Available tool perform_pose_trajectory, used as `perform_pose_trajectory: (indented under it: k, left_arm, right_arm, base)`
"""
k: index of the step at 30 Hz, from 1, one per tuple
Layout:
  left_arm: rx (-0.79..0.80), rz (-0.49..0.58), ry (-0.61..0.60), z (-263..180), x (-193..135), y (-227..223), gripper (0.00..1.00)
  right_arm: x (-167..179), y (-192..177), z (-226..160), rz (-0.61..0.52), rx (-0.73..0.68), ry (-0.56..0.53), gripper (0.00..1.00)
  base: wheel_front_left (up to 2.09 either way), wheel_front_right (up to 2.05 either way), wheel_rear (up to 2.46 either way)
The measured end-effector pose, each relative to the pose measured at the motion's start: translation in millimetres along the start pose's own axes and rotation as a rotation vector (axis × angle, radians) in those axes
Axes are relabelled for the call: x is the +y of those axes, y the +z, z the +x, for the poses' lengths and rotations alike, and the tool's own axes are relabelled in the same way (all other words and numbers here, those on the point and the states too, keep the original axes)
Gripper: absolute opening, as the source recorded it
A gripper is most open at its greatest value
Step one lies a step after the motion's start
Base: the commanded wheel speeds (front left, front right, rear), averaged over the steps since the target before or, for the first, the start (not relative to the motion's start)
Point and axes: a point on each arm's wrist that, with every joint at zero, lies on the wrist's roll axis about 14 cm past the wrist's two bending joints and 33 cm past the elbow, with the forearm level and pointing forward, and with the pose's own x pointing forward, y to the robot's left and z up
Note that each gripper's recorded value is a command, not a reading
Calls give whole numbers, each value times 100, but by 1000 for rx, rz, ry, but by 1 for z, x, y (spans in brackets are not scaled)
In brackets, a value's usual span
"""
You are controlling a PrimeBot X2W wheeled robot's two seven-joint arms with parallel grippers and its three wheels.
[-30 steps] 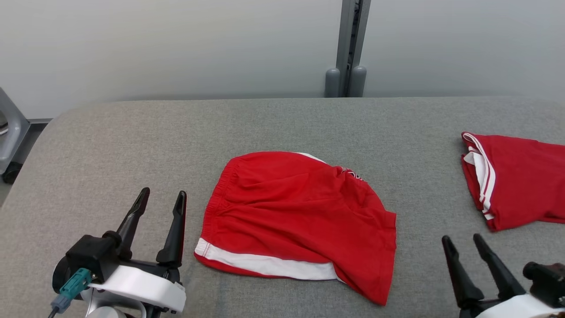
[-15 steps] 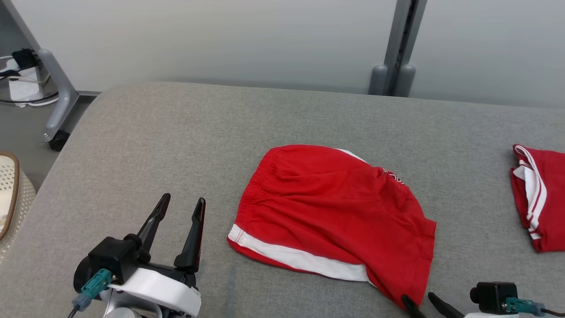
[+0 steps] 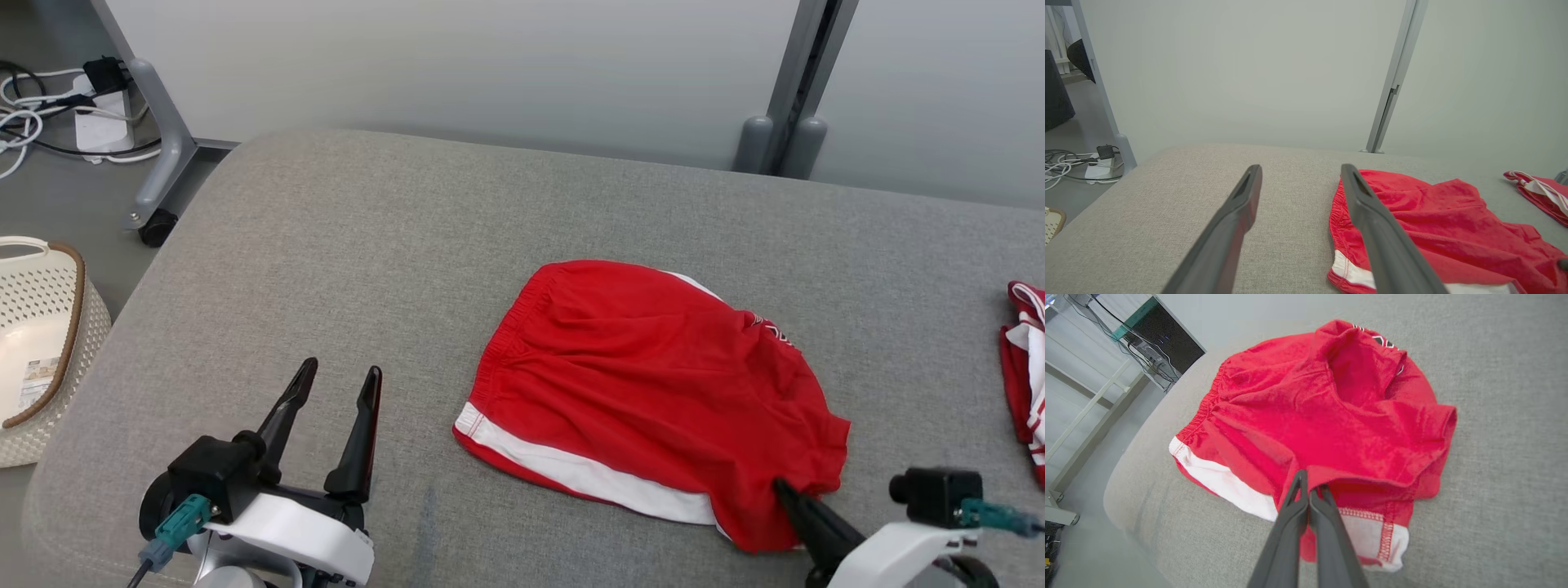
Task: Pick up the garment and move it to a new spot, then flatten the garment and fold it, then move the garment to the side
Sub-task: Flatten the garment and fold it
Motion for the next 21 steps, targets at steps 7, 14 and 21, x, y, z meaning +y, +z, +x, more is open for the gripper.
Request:
perform_pose_trajectory:
  k: [7, 14, 21]
  left_arm:
    - [32, -4, -24, 16, -6, -9, 100]
    - [72, -6, -29, 29, -6, -24, 100]
    - [88, -2, -17, 28, -2, -30, 100]
  right_arm:
    - [-23, 47, 26, 10, -50, -8, 0]
    - [-61, 72, 54, 54, -53, -58, 0]
    - [-68, 54, 63, 80, 28, -71, 100]
  base:
    - [0, 0, 0]
    - [0, 0, 0]
    - [0, 0, 0]
